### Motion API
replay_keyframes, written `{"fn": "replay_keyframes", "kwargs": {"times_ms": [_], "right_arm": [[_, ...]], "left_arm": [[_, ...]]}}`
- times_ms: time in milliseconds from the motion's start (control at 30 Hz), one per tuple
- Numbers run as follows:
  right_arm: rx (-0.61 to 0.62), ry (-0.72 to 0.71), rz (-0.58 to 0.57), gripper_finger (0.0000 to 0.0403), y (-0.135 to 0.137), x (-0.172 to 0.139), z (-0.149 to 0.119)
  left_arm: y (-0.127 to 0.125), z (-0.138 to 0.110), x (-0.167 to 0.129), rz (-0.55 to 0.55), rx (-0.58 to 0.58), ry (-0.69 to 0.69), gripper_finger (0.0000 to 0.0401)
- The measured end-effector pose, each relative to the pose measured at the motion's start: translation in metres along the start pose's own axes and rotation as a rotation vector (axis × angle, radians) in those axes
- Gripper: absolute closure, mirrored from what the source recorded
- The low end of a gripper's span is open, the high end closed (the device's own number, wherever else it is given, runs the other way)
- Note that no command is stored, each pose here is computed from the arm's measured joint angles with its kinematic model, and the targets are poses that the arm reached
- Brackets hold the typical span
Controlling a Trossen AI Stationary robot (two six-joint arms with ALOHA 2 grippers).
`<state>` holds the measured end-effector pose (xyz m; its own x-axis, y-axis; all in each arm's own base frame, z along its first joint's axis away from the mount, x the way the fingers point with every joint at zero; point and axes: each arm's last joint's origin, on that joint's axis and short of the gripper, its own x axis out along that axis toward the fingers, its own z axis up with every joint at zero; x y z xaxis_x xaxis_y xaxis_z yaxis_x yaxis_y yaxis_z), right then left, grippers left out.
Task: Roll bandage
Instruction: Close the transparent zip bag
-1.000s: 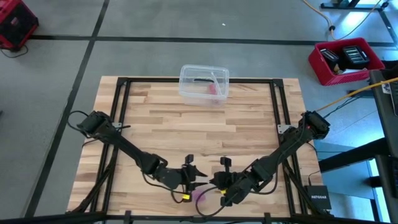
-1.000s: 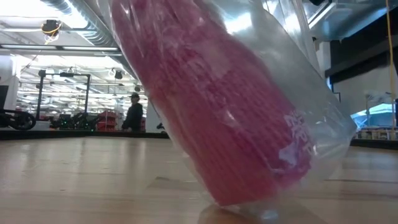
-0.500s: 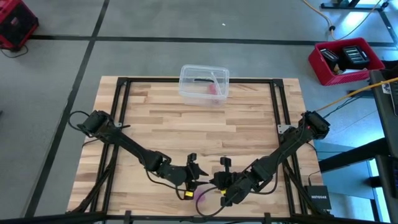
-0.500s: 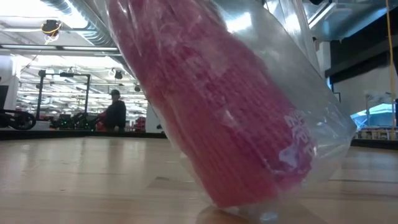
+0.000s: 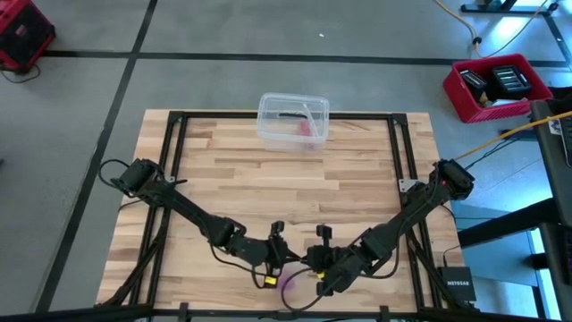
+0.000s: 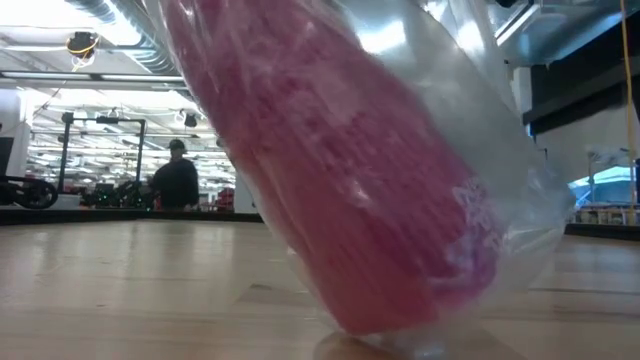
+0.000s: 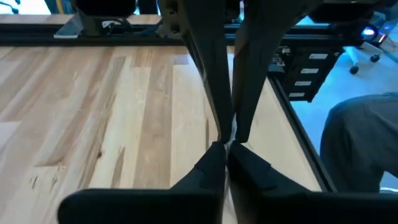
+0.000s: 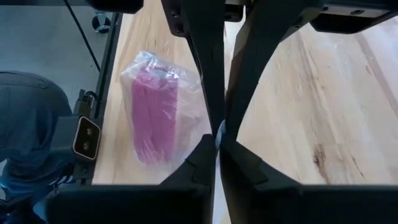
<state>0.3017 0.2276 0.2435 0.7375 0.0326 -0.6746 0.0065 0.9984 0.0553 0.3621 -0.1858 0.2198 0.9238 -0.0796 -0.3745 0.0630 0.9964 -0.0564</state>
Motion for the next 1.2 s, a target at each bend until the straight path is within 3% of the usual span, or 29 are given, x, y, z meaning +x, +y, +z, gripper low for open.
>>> {"fn": "replay_keyframes", "kwargs": {"times_ms": [200,467,800,1200], "right_arm": [[0.005,0.037,0.025,0.0370,-0.001,-0.003,0.005],[-0.052,0.091,-0.031,0.0352,0.008,-0.036,0.014],[-0.160,-0.214,-0.260,0.0345,0.036,-0.053,-0.012],[-0.127,-0.242,-0.229,0.0345,0.036,-0.045,-0.006]], "left_arm": [[-0.002,0.002,0.000,-0.010,0.010,-0.024,0.0400],[-0.012,0.009,-0.005,0.003,0.030,-0.123,0.0401],[-0.017,0.015,-0.008,-0.017,0.055,-0.182,0.0401],[-0.016,0.019,-0.008,-0.020,0.050,-0.215,0.0401]]}}
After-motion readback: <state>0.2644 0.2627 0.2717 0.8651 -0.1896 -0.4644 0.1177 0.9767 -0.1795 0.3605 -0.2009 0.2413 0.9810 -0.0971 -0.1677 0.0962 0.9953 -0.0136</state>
